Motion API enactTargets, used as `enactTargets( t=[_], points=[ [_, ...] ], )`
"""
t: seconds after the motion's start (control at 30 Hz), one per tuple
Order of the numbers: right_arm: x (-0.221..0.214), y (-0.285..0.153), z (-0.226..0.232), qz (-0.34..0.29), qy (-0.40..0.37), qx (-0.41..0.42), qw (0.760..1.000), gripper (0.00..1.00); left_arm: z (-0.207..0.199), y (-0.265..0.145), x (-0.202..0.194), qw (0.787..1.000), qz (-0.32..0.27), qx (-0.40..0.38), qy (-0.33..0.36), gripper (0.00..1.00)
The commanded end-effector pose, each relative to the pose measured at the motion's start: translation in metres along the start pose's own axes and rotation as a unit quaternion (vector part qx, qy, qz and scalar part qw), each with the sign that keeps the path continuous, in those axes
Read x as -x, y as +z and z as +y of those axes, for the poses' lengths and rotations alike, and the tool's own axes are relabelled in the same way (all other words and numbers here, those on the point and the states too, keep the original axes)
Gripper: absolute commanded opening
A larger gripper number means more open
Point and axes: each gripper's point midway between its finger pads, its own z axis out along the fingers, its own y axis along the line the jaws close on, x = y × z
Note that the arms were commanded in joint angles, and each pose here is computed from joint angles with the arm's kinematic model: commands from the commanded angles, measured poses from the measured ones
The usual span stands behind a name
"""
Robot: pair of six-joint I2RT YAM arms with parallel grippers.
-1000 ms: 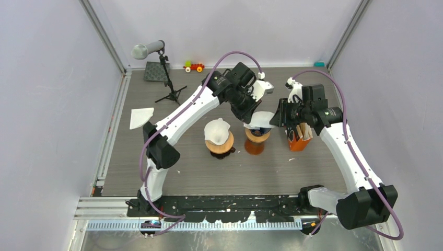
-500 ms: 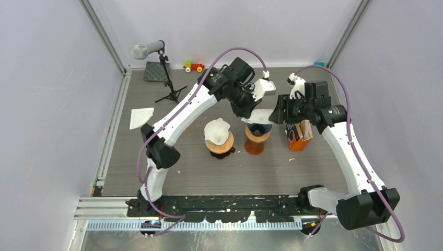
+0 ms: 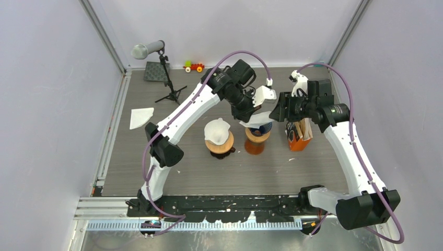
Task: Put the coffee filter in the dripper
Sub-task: Place the coffee filter in the coffee dripper.
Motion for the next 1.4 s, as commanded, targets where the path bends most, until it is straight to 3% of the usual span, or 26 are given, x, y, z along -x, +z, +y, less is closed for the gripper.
enactTargets(
  t=[0.0, 0.97, 1.37],
  points=[
    [0.015, -0.012, 0.014, -0.022, -0.009, 0.025, 0.999, 0.57, -0.011, -0.01, 0.005, 0.999, -0.011, -0.023, 0.02, 0.0],
    [-0.024, 0.033, -0.006, 0.073, -0.022, 0.048, 0.996, 0.57, -0.005, 0.006, 0.004, 0.998, -0.002, -0.034, 0.049, 0.0],
    [-0.029, 0.041, -0.012, 0.068, 0.005, 0.035, 0.997, 0.54, 0.016, 0.003, 0.01, 0.999, -0.007, 0.04, -0.02, 0.42]
  ],
)
